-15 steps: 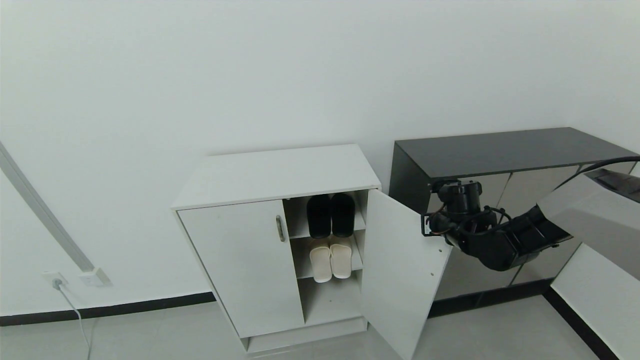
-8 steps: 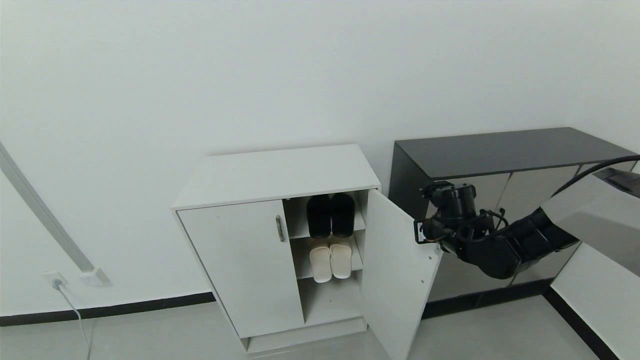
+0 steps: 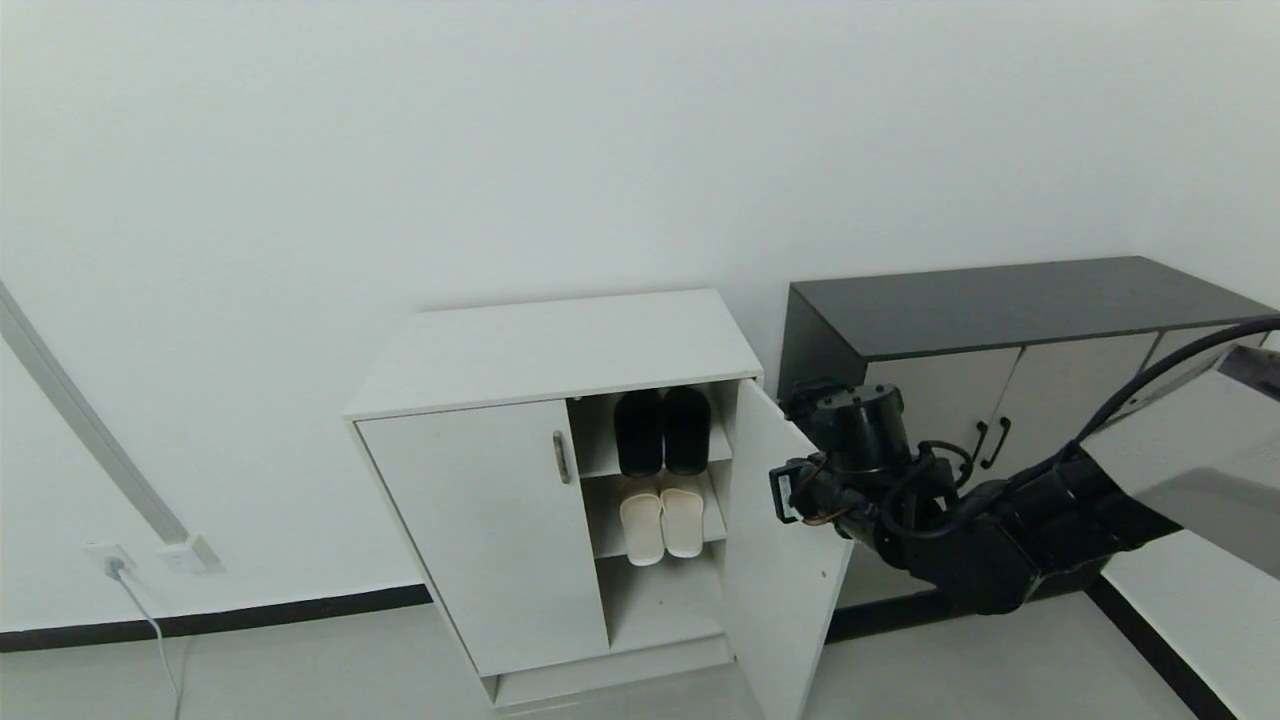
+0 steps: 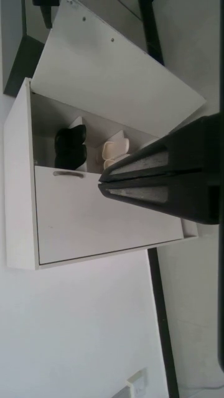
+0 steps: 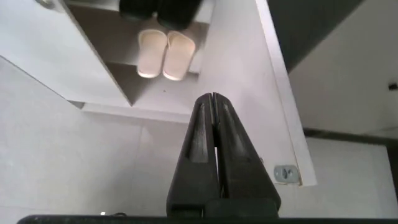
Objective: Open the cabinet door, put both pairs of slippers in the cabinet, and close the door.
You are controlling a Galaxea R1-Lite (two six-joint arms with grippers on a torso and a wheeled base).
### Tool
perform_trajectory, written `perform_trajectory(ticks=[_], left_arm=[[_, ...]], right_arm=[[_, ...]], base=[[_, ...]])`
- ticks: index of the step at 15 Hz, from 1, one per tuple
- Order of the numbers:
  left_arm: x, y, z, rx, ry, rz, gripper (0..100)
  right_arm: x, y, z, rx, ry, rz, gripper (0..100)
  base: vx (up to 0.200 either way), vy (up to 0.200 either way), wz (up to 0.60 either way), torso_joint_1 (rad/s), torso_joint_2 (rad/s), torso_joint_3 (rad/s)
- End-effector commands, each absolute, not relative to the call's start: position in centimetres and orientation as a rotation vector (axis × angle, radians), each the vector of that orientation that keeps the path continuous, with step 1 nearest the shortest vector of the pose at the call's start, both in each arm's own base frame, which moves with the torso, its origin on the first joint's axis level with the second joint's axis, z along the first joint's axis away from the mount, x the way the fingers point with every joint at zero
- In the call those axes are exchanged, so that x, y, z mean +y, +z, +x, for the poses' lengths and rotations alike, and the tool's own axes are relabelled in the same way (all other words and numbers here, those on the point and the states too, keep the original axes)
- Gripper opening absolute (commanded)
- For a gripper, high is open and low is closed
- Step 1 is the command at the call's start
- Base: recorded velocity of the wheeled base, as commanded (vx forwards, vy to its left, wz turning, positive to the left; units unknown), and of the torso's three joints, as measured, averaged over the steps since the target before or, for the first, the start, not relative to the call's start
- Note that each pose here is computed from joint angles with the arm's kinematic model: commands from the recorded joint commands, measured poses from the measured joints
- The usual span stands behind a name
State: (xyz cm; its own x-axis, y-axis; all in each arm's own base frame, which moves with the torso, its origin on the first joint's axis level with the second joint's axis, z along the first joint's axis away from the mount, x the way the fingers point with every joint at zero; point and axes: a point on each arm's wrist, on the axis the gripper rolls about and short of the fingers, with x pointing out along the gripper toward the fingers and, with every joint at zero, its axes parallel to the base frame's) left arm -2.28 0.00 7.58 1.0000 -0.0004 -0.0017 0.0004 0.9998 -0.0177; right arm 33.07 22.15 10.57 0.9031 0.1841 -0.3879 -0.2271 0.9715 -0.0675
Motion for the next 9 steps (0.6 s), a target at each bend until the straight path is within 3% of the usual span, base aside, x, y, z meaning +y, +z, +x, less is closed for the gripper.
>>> perform_trajectory(ticks=[1,4,9], left_arm=[[0.0,7.6,-2.3,0.002,0.002,-0.018,0],[0.0,7.6,-2.3,0.002,0.002,-0.018,0],[0.0,7.6,-2.3,0.002,0.002,-0.018,0]], right_arm=[[20.2,10.7,35.2,0.378,0.146,-0.104,0],[18.1,9.5,37.7,0.392,0.08,-0.097,0],[18.4,7.5,38.4,0.428,0.08,-0.111,0]], base=[[0.0,0.0,0.0,0.0,0.0,0.0],[0.0,0.0,0.0,0.0,0.0,0.0],[0.0,0.0,0.0,0.0,0.0,0.0]])
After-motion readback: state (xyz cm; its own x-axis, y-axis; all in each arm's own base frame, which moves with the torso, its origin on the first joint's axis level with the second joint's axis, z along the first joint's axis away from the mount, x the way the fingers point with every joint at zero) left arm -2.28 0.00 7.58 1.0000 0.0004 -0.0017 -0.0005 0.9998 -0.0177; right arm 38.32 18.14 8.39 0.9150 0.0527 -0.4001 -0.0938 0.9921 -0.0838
